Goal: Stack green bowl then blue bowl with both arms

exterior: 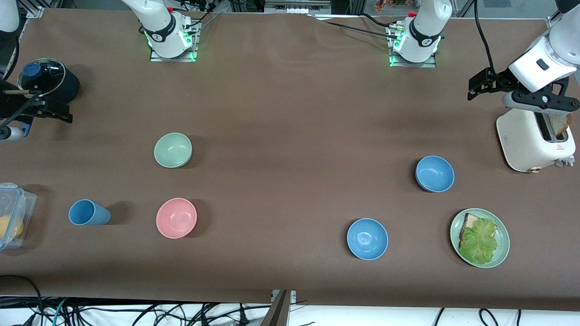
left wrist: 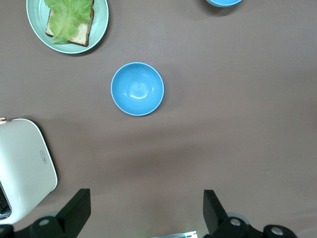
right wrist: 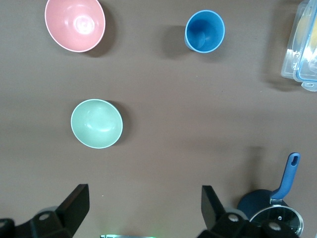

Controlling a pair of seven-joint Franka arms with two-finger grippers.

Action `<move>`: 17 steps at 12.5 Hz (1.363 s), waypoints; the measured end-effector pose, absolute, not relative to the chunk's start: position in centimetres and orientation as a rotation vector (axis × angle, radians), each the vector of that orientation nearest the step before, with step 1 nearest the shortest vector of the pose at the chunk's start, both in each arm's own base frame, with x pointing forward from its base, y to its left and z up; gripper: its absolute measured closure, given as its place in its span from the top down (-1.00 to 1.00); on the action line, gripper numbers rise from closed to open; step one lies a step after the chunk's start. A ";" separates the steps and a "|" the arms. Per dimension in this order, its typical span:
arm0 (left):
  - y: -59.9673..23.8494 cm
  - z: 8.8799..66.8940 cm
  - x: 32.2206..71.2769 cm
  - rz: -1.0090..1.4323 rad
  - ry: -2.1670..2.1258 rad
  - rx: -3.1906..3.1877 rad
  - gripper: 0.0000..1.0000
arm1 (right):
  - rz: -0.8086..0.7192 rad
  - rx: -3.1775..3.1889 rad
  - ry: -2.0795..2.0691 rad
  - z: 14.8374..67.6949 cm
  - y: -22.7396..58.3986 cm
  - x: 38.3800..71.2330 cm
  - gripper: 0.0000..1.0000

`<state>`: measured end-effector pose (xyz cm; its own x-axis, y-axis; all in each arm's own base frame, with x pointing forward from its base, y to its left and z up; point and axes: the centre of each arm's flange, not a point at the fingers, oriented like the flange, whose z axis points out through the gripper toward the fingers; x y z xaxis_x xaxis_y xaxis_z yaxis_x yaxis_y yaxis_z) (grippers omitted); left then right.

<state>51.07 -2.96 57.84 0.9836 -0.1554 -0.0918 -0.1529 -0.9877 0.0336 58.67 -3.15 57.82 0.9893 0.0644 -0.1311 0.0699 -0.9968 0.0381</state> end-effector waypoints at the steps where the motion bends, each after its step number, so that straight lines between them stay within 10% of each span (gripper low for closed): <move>1: -3.0 57.8 51.1 -0.147 -0.241 3.102 1.00 | -0.200 3.091 0.105 57.8 -3.1 58.7 1.00; 17: -3.0 57.8 51.1 -0.147 -0.243 3.102 1.00 | -0.183 3.091 0.106 57.9 -3.1 58.8 1.00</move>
